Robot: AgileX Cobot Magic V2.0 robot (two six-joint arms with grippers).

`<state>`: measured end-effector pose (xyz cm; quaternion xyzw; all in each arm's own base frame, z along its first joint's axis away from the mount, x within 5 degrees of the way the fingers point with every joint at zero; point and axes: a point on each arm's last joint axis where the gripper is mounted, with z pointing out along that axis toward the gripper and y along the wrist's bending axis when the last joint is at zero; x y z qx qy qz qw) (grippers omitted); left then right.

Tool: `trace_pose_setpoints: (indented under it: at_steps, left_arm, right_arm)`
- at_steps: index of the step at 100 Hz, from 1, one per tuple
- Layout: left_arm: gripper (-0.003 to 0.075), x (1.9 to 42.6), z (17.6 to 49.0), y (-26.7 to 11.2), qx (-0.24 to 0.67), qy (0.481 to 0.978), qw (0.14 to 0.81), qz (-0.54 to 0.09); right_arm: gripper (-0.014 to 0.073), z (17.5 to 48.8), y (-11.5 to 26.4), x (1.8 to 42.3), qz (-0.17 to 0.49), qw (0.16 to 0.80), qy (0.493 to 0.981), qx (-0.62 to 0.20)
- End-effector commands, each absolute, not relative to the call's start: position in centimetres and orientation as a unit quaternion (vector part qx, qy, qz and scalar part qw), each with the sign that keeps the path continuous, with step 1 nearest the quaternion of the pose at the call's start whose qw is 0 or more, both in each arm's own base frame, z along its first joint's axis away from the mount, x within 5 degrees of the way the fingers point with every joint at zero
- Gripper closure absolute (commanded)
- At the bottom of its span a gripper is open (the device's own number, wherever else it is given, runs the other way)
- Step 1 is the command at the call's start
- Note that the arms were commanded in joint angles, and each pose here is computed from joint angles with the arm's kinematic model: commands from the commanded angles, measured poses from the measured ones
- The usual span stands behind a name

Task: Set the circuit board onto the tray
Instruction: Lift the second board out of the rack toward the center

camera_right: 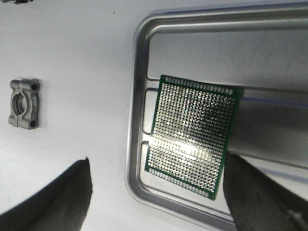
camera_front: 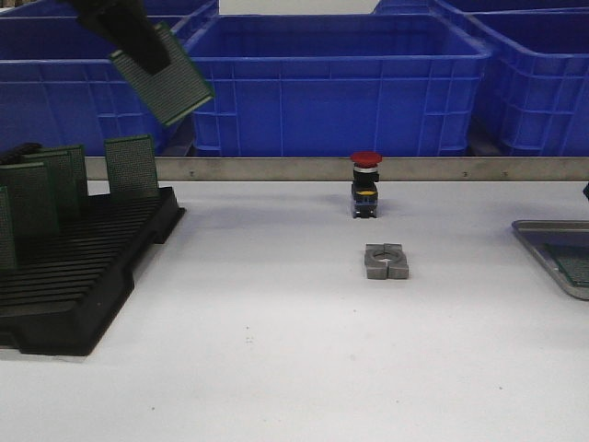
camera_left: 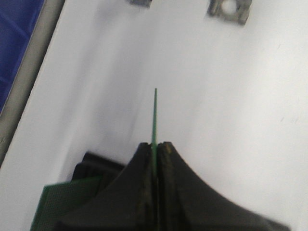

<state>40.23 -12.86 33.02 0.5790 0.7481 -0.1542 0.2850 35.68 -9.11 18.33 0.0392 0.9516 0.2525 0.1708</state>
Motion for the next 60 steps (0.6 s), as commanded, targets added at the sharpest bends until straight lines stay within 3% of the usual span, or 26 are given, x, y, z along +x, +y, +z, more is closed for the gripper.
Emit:
trace_pose_setpoints:
  at_steps: [1,35,60]
  left_arm:
    - [0.0738,37.5,37.4,-15.1,0.567,0.719,0.332,-0.225]
    - [0.0738,33.5,37.4,-23.0,0.626,0.660,0.305,-0.283]
    - [0.0738,33.1,36.2,-24.6,0.636,0.653,0.287,-0.294]
  right_arm:
    - [0.0013,21.3,-9.0,35.6,0.257,0.208,0.943,0.032]
    - [0.0013,21.3,-9.0,35.6,0.258,0.207,0.943,0.032]
    - [0.0013,21.7,-8.6,35.7,0.285,0.220,0.933,0.021]
